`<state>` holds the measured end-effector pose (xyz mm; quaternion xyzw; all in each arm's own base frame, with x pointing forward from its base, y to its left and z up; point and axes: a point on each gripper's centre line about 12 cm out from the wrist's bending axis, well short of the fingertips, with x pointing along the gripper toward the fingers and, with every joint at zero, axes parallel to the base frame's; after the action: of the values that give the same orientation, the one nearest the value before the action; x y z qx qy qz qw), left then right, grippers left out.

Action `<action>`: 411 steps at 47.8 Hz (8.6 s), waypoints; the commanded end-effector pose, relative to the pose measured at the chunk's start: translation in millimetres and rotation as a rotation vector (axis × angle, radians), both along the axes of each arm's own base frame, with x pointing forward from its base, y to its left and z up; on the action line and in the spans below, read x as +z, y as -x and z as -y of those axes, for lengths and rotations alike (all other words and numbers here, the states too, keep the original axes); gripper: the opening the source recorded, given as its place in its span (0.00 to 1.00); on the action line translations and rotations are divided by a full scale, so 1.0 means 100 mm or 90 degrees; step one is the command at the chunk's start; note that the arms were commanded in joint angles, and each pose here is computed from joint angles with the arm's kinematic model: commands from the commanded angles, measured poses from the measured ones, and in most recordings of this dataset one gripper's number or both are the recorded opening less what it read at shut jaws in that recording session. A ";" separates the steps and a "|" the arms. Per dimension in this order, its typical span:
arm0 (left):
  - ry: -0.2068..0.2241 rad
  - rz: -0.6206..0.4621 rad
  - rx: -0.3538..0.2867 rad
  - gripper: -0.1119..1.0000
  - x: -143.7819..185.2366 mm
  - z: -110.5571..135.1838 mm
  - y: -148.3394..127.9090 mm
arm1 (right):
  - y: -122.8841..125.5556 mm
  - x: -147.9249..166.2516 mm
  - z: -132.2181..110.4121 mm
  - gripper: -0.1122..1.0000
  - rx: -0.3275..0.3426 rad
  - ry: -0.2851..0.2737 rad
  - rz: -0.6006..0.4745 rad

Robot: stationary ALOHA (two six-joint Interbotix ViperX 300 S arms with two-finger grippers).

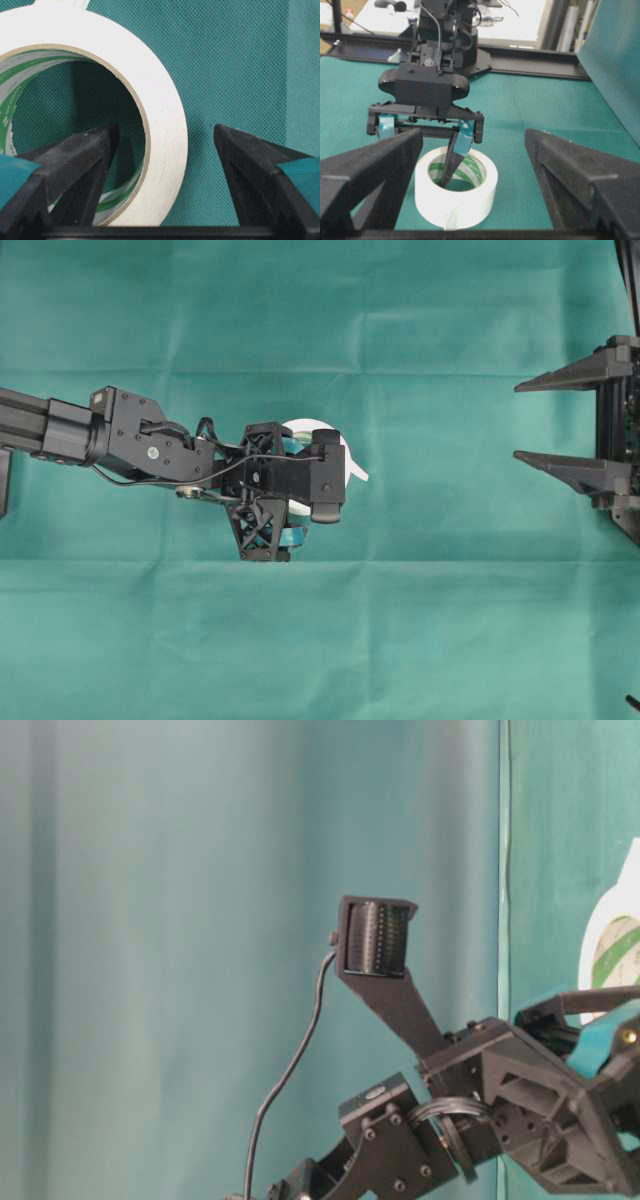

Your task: Peel off the duct tape with your right arm.

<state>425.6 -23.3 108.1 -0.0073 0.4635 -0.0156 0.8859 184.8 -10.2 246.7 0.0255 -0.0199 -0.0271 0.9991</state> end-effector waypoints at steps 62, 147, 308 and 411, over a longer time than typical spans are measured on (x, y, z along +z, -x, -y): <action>-0.033 0.042 -0.044 0.29 1.67 -0.02 -0.15 | -0.05 0.05 -0.03 0.79 0.012 -0.006 0.008; -0.069 0.044 -0.109 0.29 1.90 0.09 -0.18 | -1.19 -0.22 0.17 0.79 -0.022 -0.015 -0.103; -0.068 0.005 -0.124 0.29 1.74 0.18 -0.13 | -1.23 -0.36 0.01 0.02 0.012 -0.004 -0.110; -0.272 0.170 -0.584 0.27 2.09 1.61 -0.03 | -1.42 -0.54 0.81 0.02 -0.138 -0.021 -0.133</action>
<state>433.1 -162.8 287.1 0.3677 0.3500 -0.2950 0.8095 324.2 -70.5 187.9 0.0343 0.0934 -0.1080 0.9892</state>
